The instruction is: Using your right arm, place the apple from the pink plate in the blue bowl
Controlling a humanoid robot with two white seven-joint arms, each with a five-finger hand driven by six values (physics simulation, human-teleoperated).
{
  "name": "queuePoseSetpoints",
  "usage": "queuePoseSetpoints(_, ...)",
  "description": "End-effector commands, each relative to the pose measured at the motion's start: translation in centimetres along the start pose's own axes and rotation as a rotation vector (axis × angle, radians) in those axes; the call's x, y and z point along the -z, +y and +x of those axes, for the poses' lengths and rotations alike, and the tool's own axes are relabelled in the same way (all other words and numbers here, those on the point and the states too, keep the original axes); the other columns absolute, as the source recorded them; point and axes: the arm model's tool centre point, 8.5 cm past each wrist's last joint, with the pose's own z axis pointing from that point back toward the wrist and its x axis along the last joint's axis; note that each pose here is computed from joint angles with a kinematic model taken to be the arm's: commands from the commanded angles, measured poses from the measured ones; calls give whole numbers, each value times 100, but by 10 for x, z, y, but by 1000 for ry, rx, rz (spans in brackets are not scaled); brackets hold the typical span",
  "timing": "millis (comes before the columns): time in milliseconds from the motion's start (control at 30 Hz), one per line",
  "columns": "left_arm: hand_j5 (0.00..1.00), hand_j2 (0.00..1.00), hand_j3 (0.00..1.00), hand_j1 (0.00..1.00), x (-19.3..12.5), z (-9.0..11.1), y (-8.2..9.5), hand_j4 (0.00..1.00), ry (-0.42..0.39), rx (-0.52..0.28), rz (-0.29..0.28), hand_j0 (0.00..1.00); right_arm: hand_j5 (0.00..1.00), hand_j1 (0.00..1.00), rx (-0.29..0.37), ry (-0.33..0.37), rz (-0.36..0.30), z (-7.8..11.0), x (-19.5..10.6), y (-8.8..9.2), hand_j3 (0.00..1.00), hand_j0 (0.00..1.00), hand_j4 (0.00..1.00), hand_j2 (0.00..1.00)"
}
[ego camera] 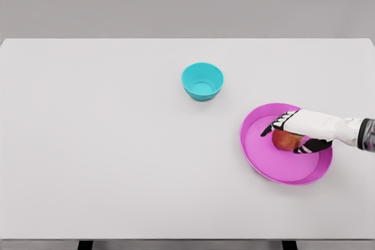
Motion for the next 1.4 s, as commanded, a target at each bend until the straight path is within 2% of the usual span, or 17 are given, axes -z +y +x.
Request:
queuePoseSetpoints(0, 100, 100, 100, 100, 0, 0, 0, 100, 0, 0, 0, 100, 48, 48, -8, -19, -5, 2, 0, -1, 48, 48, 48, 48)
queuePoseSetpoints(200, 100, 100, 100, 100, 0, 0, 0, 100, 0, 0, 0, 100, 34, 34, -33, -52, -18, 4, -1, -4, 34, 34, 34, 34)
queuePoseSetpoints(400, 100, 100, 100, 100, 0, 0, 0, 100, 0, 0, 0, 100, 33, 33, -63, -39, -64, 1, -7, -25, 33, 33, 33, 33)
queuePoseSetpoints(433, 100, 100, 100, 100, 0, 0, 0, 100, 0, 0, 0, 100, 33, 33, -74, -56, -94, 5, -1, -35, 33, 33, 33, 33)
queuePoseSetpoints(667, 100, 100, 100, 100, 0, 0, 0, 100, 0, 1, 0, 100, 33, 33, -93, -99, -188, 15, 18, -69, 33, 33, 33, 33)
queuePoseSetpoints(900, 100, 100, 100, 100, 0, 0, 0, 100, 0, 0, 0, 100, 33, 33, -106, -97, -211, 15, 20, -82, 33, 33, 33, 33)
queuePoseSetpoints(1000, 100, 100, 100, 100, 0, 0, 0, 100, 0, 0, 0, 100, 33, 33, -116, -112, -202, 16, 33, -92, 33, 33, 33, 33)
queuePoseSetpoints(1067, 100, 100, 100, 100, 0, 0, 0, 100, 0, 0, 0, 100, 33, 33, -115, -119, -219, 17, 37, -98, 33, 33, 33, 33)
queuePoseSetpoints(1367, 100, 100, 100, 100, 0, 0, 0, 100, 0, 0, 0, 100, 33, 33, -120, -133, -249, 22, 64, -108, 33, 33, 33, 33)
